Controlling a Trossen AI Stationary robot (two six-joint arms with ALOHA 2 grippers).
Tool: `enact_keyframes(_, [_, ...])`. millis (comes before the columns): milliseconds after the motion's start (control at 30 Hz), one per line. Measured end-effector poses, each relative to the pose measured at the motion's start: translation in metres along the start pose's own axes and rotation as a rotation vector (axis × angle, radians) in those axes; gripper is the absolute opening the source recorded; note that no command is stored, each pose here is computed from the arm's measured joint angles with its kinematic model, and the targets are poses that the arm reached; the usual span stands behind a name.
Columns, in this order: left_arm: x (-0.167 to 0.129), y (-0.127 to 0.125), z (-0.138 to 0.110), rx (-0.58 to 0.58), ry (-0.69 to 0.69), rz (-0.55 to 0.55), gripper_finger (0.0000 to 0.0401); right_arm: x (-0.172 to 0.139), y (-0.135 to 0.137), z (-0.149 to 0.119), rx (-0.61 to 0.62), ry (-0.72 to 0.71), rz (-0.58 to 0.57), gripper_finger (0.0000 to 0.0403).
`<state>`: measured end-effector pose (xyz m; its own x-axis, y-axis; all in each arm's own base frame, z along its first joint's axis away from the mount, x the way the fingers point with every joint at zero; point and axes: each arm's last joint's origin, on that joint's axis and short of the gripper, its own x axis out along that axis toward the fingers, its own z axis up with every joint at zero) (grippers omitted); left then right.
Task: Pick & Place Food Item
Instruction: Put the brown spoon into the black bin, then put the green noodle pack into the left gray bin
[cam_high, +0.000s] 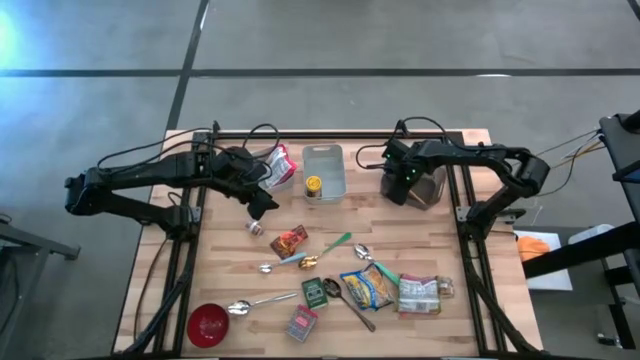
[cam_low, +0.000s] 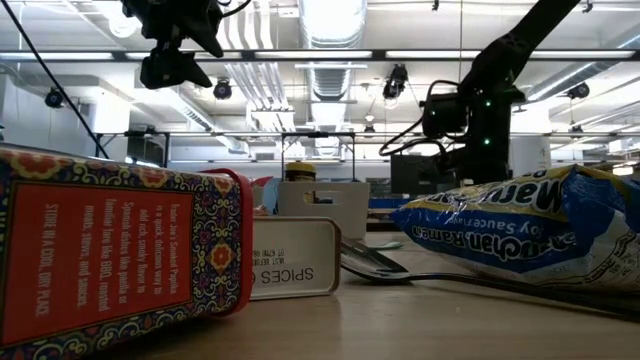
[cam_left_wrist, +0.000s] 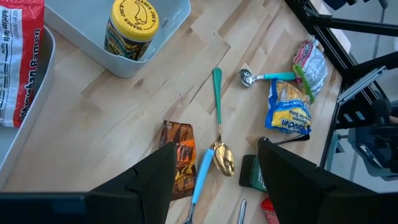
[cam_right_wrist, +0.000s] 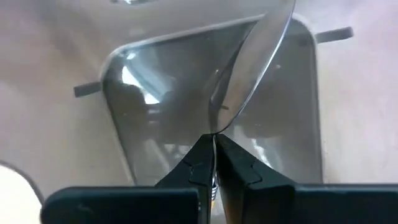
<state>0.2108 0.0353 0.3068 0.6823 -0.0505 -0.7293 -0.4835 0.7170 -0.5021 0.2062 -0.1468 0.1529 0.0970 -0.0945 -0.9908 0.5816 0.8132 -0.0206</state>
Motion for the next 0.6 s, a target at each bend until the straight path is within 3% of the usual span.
enact_keyframes(100, [0.000,0.000,0.000,0.000,0.000,0.000,0.0228,0.000,0.001,-0.001,0.023,0.011,0.028,0.0034])
enact_keyframes(400, [0.000,0.000,0.000,0.000,0.000,0.000,0.0228,-0.008,0.001,0.002,0.047,0.030,0.025,0.0160])
enact_keyframes(600, [0.000,0.000,0.000,0.001,0.000,0.000,0.0228,-0.031,0.001,0.011,0.058,0.039,0.020,0.0190])
